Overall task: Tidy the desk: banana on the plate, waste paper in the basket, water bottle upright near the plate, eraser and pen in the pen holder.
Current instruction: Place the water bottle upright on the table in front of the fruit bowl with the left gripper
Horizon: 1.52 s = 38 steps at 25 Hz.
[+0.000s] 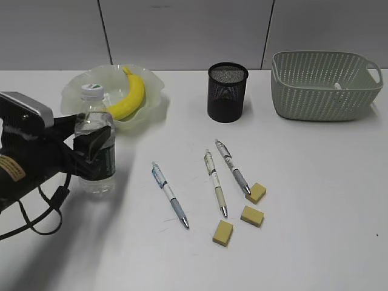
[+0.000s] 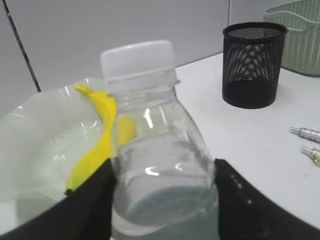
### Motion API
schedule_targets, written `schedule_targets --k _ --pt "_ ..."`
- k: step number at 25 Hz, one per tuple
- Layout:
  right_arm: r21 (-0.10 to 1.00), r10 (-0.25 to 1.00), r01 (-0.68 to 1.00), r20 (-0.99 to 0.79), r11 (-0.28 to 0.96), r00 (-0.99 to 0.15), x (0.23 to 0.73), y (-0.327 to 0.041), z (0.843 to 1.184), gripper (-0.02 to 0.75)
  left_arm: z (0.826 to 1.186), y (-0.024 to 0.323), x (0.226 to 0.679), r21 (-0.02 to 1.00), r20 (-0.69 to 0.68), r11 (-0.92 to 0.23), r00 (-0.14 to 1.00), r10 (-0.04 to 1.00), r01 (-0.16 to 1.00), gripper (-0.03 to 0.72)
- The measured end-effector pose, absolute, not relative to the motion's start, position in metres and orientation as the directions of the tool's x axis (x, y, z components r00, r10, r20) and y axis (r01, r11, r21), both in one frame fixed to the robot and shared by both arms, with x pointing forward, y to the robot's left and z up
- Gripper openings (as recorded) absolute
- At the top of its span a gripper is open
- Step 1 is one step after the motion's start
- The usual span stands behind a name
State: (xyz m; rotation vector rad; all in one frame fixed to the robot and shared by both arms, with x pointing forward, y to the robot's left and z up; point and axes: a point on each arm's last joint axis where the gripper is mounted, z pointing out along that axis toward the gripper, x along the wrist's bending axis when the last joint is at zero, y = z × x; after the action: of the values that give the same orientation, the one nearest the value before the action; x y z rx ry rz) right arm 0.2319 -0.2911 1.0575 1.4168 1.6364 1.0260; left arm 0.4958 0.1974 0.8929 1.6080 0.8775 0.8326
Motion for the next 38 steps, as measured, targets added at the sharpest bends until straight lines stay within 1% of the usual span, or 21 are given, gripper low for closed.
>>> schedule_targets --k 4,10,12,20,24,28,32,35,38 --pt "0.909 0.992 0.41 -0.024 0.075 -0.128 0.232 -0.291 1.058 0.288 0.893 0.198 0.491 0.98 0.077 -0.157 0.495 0.866 0.122 0.418" --pt "0.909 0.992 0.41 -0.024 0.075 -0.128 0.232 -0.291 1.058 0.288 0.891 0.197 0.487 0.978 0.079 -0.167 0.518 0.852 0.126 0.493" --pt "0.909 0.992 0.41 -0.024 0.075 -0.128 0.232 -0.291 1.058 0.288 0.89 0.198 0.484 0.977 0.077 -0.17 0.522 0.85 0.133 0.506" --pt "0.909 0.992 0.41 -0.024 0.075 -0.128 0.232 -0.291 1.058 0.288 0.892 0.199 0.478 0.974 0.078 -0.179 0.529 0.845 0.142 0.518" --pt "0.909 0.992 0.41 -0.024 0.075 -0.128 0.232 -0.291 1.058 0.288 0.899 0.2 0.475 0.976 0.084 -0.177 0.527 0.845 0.128 0.542" --pt "0.909 0.992 0.41 -0.024 0.075 -0.128 0.232 -0.291 1.058 0.286 0.897 0.203 0.467 0.972 0.08 -0.185 0.531 0.844 0.147 0.557" --pt "0.909 0.992 0.41 -0.024 0.075 -0.128 0.232 -0.291 1.058 0.258 0.9 0.204 0.462 0.972 0.077 -0.183 0.531 0.844 0.15 0.561" --pt "0.909 0.992 0.41 -0.024 0.075 -0.128 0.232 -0.291 1.058 0.247 0.914 0.205 0.462 0.982 0.078 -0.156 0.523 0.849 0.106 0.561" --pt "0.909 0.992 0.41 -0.024 0.075 -0.127 0.232 -0.291 1.058 0.246 0.935 0.207 0.461 0.995 0.037 -0.075 0.493 0.869 0.058 0.561"
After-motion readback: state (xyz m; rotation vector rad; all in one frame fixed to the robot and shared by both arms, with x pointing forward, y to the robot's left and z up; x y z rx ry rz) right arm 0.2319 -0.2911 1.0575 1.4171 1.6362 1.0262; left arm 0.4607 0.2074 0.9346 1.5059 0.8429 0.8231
